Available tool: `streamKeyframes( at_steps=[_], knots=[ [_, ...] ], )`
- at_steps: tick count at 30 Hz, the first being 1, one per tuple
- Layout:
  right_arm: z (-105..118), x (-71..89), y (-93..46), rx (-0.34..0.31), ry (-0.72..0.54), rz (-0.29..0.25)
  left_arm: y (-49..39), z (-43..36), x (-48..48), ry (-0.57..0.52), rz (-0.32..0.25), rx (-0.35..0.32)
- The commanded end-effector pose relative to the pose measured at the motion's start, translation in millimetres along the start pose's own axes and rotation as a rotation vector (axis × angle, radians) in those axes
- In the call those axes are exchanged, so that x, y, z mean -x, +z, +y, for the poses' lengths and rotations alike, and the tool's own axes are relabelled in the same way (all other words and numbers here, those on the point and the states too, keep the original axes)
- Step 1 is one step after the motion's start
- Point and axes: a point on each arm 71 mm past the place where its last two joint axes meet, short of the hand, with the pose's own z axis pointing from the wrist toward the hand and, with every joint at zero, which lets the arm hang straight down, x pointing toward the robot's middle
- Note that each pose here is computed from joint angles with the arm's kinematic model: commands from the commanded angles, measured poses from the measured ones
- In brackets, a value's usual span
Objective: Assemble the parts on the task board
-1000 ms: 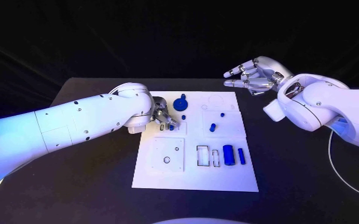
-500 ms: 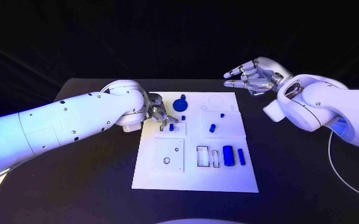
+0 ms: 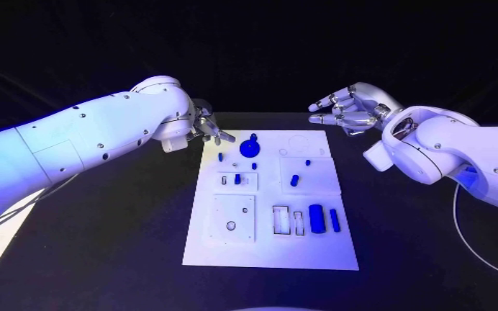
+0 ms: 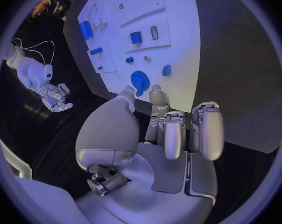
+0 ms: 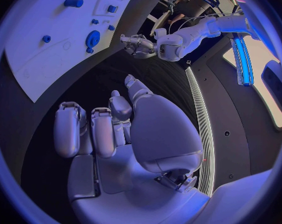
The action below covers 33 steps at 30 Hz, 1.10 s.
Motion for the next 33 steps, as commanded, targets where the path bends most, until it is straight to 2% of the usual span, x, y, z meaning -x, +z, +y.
streamKeyframes(
  at_steps=[1,7,14,25,33],
  knots=[
    [0.5,-2.4,0.9,0.005,0.000,0.019,7.6,-0.8,0.1,0.035,0.057,0.005],
    [0.6,-2.8,1.7,0.005,0.000,0.020,21.7,2.5,2.5,0.049,0.064,0.046],
    [1.1,-3.9,2.6,0.007,0.000,0.023,33.4,4.9,-2.2,0.070,0.097,0.074],
    [1.4,-4.8,3.2,0.008,0.000,0.025,41.9,7.0,-12.2,0.081,0.141,0.090],
    [1.3,-5.0,3.6,0.008,-0.001,0.025,43.2,5.8,-16.3,0.088,0.157,0.090]
  ],
)
